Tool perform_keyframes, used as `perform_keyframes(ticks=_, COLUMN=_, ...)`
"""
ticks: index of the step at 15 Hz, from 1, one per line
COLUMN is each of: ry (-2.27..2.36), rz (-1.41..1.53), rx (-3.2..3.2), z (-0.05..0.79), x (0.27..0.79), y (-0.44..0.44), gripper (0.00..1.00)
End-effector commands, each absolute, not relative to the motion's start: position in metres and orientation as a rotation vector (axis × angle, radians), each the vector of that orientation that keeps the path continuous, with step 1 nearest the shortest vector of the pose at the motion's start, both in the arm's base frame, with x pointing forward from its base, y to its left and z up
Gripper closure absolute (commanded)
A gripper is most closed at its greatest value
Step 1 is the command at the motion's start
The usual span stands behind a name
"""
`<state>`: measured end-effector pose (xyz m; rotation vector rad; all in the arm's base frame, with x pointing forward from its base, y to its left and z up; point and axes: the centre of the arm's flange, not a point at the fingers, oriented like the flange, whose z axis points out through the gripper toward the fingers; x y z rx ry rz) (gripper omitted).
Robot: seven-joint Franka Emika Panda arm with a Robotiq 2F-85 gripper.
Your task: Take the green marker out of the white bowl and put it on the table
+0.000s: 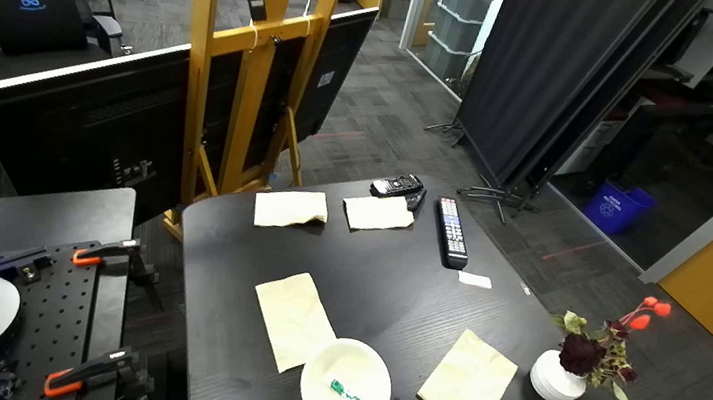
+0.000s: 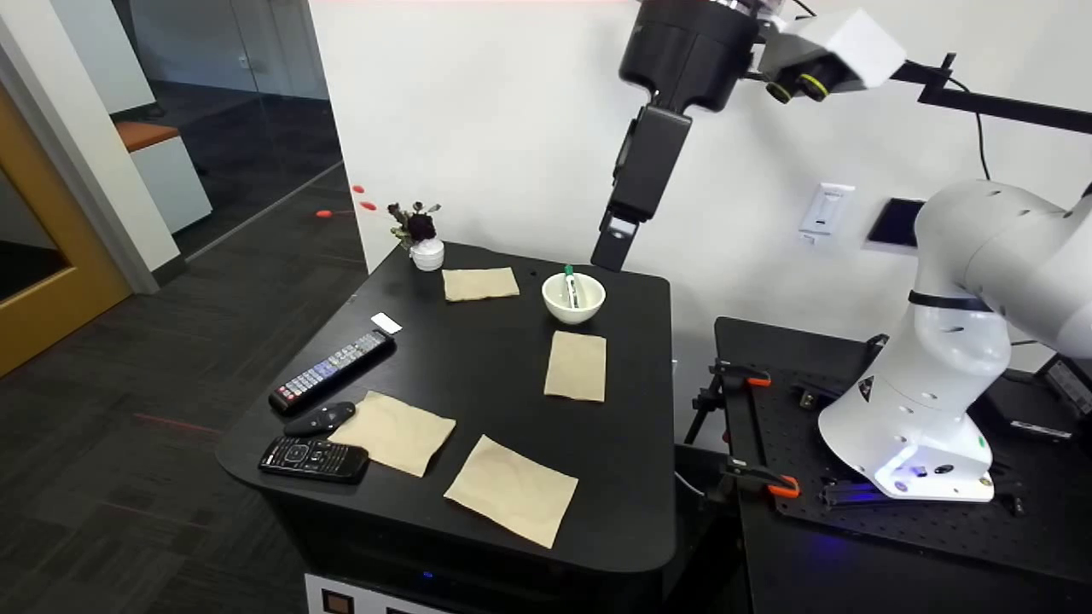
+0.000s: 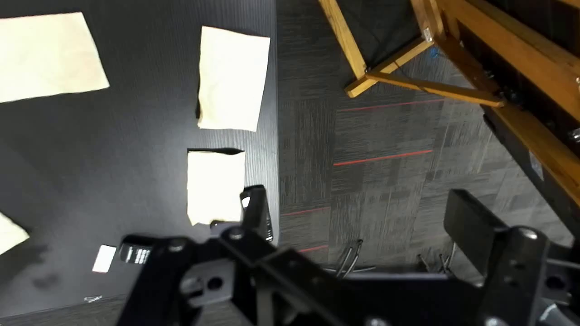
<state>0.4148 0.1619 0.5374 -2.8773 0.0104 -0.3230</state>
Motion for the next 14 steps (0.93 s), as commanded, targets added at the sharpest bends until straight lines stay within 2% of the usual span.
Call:
perform_keyframes(ticks=1, ry=0.209, rz=-0.419, rx=-2.872, z=0.538, x=0.42, y=0.12, gripper=0.0)
perform_keyframes(ticks=14, ry=1.026, rz=-0.491, rx=-2.909, z=0.474, x=0.431, y=-0.052, gripper=0.0)
